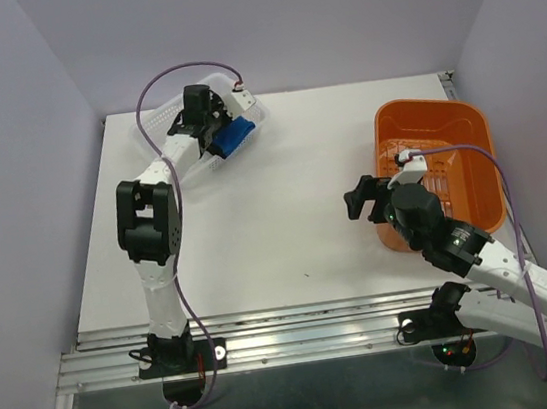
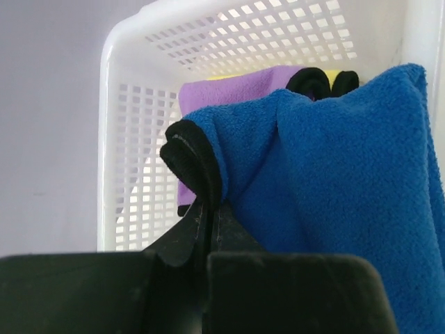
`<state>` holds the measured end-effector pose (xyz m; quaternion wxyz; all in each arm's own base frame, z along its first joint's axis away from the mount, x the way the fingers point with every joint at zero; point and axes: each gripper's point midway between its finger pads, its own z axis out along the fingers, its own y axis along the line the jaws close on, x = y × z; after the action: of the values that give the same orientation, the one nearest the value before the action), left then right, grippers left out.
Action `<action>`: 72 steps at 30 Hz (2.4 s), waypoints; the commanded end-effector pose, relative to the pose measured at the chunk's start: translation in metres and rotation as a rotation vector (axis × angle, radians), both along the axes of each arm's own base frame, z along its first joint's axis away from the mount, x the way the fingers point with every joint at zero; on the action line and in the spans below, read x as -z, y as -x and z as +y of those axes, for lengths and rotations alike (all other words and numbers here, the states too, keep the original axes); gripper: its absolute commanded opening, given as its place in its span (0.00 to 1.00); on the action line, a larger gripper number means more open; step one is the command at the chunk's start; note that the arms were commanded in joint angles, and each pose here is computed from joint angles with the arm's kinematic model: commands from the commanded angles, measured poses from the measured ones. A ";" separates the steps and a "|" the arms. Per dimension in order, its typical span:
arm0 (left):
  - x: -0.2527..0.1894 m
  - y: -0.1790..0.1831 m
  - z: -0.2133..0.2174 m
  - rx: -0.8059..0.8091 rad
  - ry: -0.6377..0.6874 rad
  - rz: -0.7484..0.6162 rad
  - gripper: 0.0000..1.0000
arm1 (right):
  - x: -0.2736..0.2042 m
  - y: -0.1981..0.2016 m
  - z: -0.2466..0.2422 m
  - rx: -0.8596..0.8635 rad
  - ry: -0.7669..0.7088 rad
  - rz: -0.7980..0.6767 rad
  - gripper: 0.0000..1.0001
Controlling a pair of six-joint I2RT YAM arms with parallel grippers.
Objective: Fold and stack the towels
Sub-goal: Neatly place the folded towel into the bin
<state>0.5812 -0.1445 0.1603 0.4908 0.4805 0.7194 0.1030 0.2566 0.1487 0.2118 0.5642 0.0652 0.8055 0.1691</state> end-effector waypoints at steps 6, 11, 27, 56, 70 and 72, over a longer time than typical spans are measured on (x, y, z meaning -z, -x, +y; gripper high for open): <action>-0.015 -0.042 -0.001 0.034 -0.032 -0.065 0.00 | -0.027 0.003 0.015 -0.094 -0.048 -0.094 1.00; -0.004 -0.058 0.008 0.009 -0.078 -0.065 0.00 | -0.027 -0.001 0.005 -0.044 -0.010 -0.086 1.00; -0.008 -0.085 0.022 -0.010 -0.043 -0.114 0.00 | -0.024 -0.009 0.007 -0.024 0.013 -0.077 1.00; -0.113 -0.054 0.017 -0.131 0.256 -0.219 0.99 | -0.032 -0.004 0.011 -0.072 -0.003 -0.102 1.00; -0.061 -0.032 -0.003 -0.022 0.262 -0.043 0.99 | -0.031 0.006 0.017 -0.126 -0.033 -0.095 1.00; -0.055 -0.037 -0.002 -0.028 0.258 -0.032 0.99 | -0.030 0.005 0.018 -0.127 -0.027 -0.093 1.00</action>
<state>0.6121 -0.1417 0.2296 0.5724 0.3937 0.7182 0.0387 0.2510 0.1609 0.2258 0.5748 0.0131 0.7936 0.1989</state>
